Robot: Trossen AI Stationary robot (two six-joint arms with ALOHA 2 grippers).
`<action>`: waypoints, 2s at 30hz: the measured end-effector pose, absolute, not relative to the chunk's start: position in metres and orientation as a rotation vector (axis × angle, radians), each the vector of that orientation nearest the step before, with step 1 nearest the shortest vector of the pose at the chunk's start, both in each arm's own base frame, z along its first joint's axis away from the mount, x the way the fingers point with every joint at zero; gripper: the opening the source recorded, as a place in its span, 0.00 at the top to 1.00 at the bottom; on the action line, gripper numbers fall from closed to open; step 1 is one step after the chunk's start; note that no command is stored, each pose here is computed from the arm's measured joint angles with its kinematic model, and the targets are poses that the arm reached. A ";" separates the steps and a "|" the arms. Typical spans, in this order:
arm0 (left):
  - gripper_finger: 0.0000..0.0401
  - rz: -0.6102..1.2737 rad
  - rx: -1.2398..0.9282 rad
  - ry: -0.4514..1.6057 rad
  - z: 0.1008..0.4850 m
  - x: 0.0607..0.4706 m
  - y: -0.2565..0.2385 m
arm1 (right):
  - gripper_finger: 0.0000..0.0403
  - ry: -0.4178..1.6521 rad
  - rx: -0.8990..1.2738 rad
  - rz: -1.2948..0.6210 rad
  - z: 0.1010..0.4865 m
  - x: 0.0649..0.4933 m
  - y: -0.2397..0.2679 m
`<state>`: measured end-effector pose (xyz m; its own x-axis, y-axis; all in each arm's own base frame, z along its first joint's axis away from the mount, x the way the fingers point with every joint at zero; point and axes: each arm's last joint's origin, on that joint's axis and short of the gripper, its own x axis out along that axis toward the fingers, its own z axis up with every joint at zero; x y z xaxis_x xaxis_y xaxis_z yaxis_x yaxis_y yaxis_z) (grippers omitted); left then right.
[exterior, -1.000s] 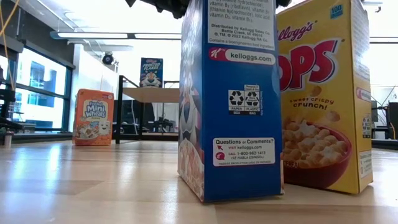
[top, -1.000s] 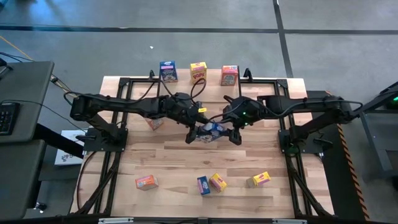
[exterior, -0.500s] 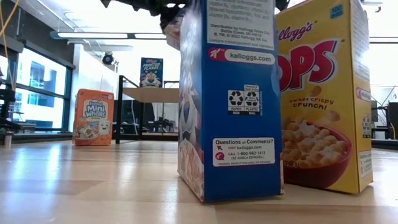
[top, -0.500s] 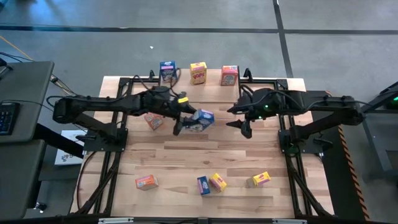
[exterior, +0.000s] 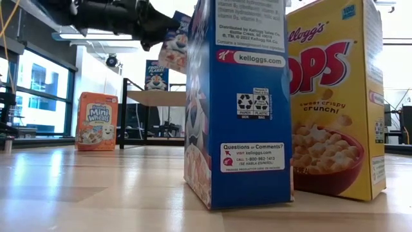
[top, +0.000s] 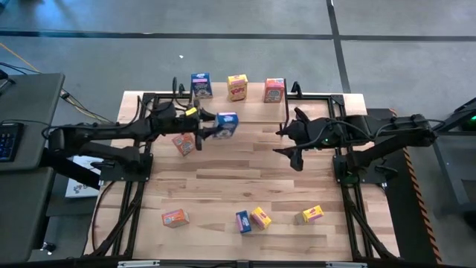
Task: Stack cereal on shelf
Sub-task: Put the top blue cereal box on the shelf
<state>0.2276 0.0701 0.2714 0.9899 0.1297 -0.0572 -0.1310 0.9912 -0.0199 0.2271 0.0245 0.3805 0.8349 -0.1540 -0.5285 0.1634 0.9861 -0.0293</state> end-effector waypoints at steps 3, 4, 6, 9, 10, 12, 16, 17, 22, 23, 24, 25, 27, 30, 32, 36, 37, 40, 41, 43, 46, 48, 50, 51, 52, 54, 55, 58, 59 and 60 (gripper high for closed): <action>0.54 0.172 -0.001 0.034 0.265 0.219 0.078 | 0.33 0.556 -0.003 -0.202 0.381 0.227 0.023; 0.54 0.181 0.002 0.032 0.263 0.217 0.080 | 0.33 0.555 -0.006 -0.208 0.381 0.227 0.023; 0.54 0.205 0.002 0.032 0.261 0.213 0.085 | 0.33 0.560 -0.011 -0.220 0.380 0.227 0.022; 0.54 0.236 0.014 0.031 0.261 0.209 0.093 | 0.33 0.576 -0.019 -0.235 0.379 0.226 0.021; 0.54 0.241 0.025 0.032 0.261 0.208 0.096 | 0.33 0.579 -0.021 -0.238 0.378 0.225 0.021; 0.54 0.243 0.037 0.032 0.261 0.205 0.102 | 0.33 0.584 -0.022 -0.239 0.378 0.225 0.021; 0.54 0.277 0.036 0.033 0.261 0.199 0.113 | 0.33 0.612 -0.029 -0.240 0.374 0.224 0.021; 0.54 0.282 0.036 0.035 0.261 0.197 0.116 | 0.33 0.615 -0.029 -0.241 0.373 0.224 0.021; 0.54 0.277 0.025 0.056 0.259 0.189 0.127 | 0.33 0.618 -0.030 -0.241 0.373 0.224 0.021; 0.54 0.278 0.028 0.057 0.258 0.188 0.129 | 0.33 0.619 -0.030 -0.242 0.373 0.224 0.021; 0.54 0.285 0.033 0.057 0.259 0.186 0.132 | 0.33 0.619 -0.029 -0.242 0.373 0.224 0.021; 0.54 0.295 0.035 0.057 0.259 0.184 0.134 | 0.33 0.618 -0.028 -0.242 0.373 0.224 0.021; 0.54 0.323 0.035 0.058 0.259 0.180 0.140 | 0.33 0.618 -0.028 -0.242 0.373 0.224 0.021; 0.54 0.343 0.033 0.058 0.259 0.173 0.148 | 0.33 0.617 -0.018 -0.245 0.373 0.224 0.021; 0.54 0.322 0.030 0.057 0.258 0.168 0.152 | 0.33 0.615 -0.008 -0.248 0.373 0.224 0.021; 0.54 0.334 0.022 0.061 0.258 0.158 0.162 | 0.33 0.615 -0.005 -0.249 0.373 0.224 0.021; 0.54 0.336 0.018 0.059 0.258 0.156 0.164 | 0.33 0.614 -0.005 -0.249 0.373 0.224 0.021; 0.54 0.327 0.009 0.059 0.257 0.150 0.169 | 0.33 0.612 -0.005 -0.249 0.373 0.224 0.021; 0.54 0.326 0.005 0.062 0.257 0.149 0.170 | 0.33 0.608 -0.003 -0.249 0.374 0.225 0.021; 0.54 0.330 -0.006 0.071 0.254 0.148 0.172 | 0.33 0.597 -0.001 -0.248 0.374 0.225 0.021; 0.54 0.325 -0.025 0.080 0.251 0.149 0.175 | 0.33 0.585 0.003 -0.248 0.375 0.226 0.021; 0.54 0.323 -0.024 0.088 0.248 0.150 0.177 | 0.33 0.585 0.003 -0.248 0.375 0.226 0.021; 0.54 0.323 -0.021 0.086 0.247 0.151 0.178 | 0.33 0.586 0.002 -0.248 0.375 0.226 0.021; 0.54 0.323 -0.019 0.083 0.247 0.152 0.179 | 0.33 0.585 0.003 -0.248 0.375 0.226 0.021; 0.54 0.323 -0.019 0.083 0.247 0.152 0.179 | 0.33 0.585 0.004 -0.248 0.375 0.226 0.021; 0.54 0.323 -0.015 0.077 0.248 0.152 0.179 | 0.33 0.585 0.005 -0.248 0.375 0.226 0.021; 0.54 0.324 -0.019 0.072 0.248 0.152 0.179 | 0.33 0.585 0.005 -0.248 0.375 0.226 0.021; 0.54 0.325 -0.025 0.070 0.248 0.152 0.179 | 0.33 0.586 0.006 -0.245 0.375 0.226 0.021; 0.54 0.325 -0.033 0.070 0.248 0.152 0.179 | 0.33 0.586 0.006 -0.244 0.375 0.226 0.021; 0.54 0.326 -0.043 0.069 0.248 0.152 0.179 | 0.33 0.586 0.005 -0.244 0.375 0.226 0.021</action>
<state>0.1519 0.1790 0.2483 0.9450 0.3185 -0.0747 -0.3215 0.9464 -0.0308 0.2259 0.0215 0.3753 0.8051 -0.2266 -0.5482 0.2292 0.9712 -0.0648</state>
